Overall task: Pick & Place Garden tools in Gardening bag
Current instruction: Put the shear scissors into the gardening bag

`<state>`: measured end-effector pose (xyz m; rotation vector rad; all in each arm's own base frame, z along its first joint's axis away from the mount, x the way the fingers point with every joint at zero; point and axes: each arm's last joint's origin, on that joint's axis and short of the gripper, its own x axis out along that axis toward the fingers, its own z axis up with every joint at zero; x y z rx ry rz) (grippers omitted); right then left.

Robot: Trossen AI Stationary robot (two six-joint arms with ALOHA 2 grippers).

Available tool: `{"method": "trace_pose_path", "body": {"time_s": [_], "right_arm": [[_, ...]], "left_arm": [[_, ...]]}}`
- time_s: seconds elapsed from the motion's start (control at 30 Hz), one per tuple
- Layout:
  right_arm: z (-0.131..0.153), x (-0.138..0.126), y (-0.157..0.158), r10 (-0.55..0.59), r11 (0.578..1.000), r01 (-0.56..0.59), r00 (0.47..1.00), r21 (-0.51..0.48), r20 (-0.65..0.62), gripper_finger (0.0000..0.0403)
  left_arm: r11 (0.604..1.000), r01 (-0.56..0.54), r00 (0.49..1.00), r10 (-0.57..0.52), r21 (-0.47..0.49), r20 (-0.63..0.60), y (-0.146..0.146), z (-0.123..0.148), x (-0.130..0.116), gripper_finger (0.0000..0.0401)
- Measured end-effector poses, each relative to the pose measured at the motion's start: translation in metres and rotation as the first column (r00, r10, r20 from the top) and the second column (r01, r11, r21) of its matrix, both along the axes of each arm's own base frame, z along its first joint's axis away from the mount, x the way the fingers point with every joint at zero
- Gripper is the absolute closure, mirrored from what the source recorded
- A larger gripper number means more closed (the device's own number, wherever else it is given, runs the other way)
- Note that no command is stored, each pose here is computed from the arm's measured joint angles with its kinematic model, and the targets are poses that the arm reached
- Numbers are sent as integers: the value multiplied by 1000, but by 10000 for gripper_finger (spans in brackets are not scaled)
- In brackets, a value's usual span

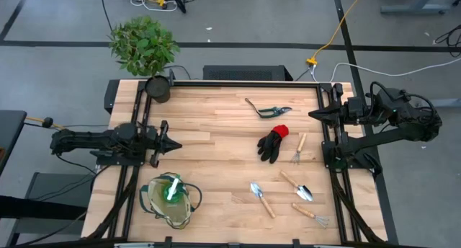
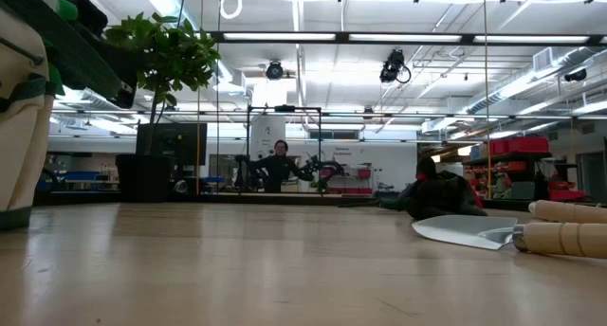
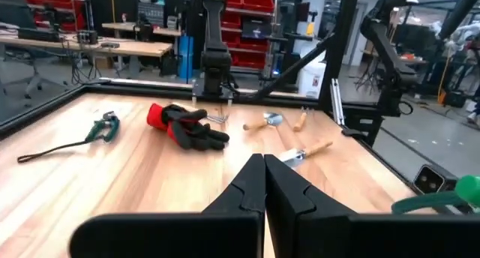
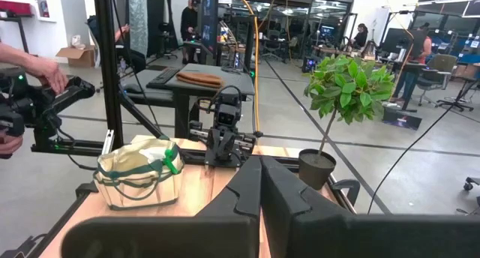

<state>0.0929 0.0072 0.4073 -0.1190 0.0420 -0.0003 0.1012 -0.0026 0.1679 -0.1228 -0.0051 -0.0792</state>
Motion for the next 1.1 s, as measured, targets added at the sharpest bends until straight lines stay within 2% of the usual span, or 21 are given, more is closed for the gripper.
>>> {"method": "trace_pose_path", "body": {"time_s": [0.2, 0.67, 1.1], "right_arm": [[0, 0, 0, 0, 1000, 0, 1000, 0, 0, 392], [0, 0, 0, 0, 1000, 0, 1000, 0, 0, 392], [0, 0, 0, 0, 1000, 0, 1000, 0, 0, 392]], "left_arm": [[999, -25, 999, 23, 37, 43, 1, 3, -3, 398], [996, -75, 997, 75, 41, 1, 2, -1, -3, 398], [997, -79, 997, 79, -2, -5, 2, -1, -3, 368]]}}
